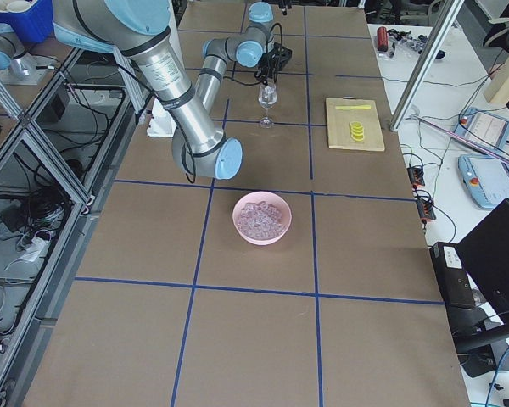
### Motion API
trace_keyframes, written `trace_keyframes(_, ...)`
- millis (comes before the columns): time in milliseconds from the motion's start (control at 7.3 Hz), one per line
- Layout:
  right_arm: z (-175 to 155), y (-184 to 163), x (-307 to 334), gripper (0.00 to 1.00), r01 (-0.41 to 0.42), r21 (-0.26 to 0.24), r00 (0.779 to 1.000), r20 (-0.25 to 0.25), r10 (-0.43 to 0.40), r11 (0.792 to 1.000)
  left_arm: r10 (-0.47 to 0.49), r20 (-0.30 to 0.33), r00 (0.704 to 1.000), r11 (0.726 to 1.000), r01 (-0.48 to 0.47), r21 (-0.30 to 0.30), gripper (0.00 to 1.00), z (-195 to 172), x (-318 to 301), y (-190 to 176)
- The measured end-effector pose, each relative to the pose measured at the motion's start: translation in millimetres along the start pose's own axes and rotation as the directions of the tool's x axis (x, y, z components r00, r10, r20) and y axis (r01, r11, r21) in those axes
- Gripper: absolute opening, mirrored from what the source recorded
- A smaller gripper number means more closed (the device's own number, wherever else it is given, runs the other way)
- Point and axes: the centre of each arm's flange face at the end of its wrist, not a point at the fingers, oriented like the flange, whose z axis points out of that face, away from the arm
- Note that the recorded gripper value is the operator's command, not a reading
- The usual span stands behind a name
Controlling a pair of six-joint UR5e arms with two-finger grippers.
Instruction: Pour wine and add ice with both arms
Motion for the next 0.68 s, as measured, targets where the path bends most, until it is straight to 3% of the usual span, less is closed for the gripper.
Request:
trace_keyframes(274, -13.8, -19.2, 11.5, 0.83, -0.015, 0.001, 1.000, 0.007, 0.015, 1.000, 0.000, 0.000, 1.000, 1.000, 0.000, 0.000, 1.00, 0.1, 0.0, 0.1)
trace_keyframes(411, -33.2, -57.3, 38.1, 0.84, -0.035, -0.005, 0.999, 0.000, 0.035, 0.999, 0.001, 0.000, 1.000, 1.000, -0.001, -0.002, 1.00, 0.7, -0.5, 0.6)
trace_keyframes(548, -57.5, -107.8, 73.1, 1.00, -0.027, -0.008, 1.000, -0.015, 0.027, 1.000, 0.004, 0.001, 1.000, 1.000, -0.004, -0.005, 1.00, 1.3, -1.1, 0.9)
trace_keyframes(685, -80.4, -163.1, 117.4, 1.00, 0.015, -0.005, 0.999, -0.039, -0.015, 1.000, 0.007, 0.001, 1.000, 1.000, -0.007, -0.005, 1.00, 1.6, -1.1, 0.3)
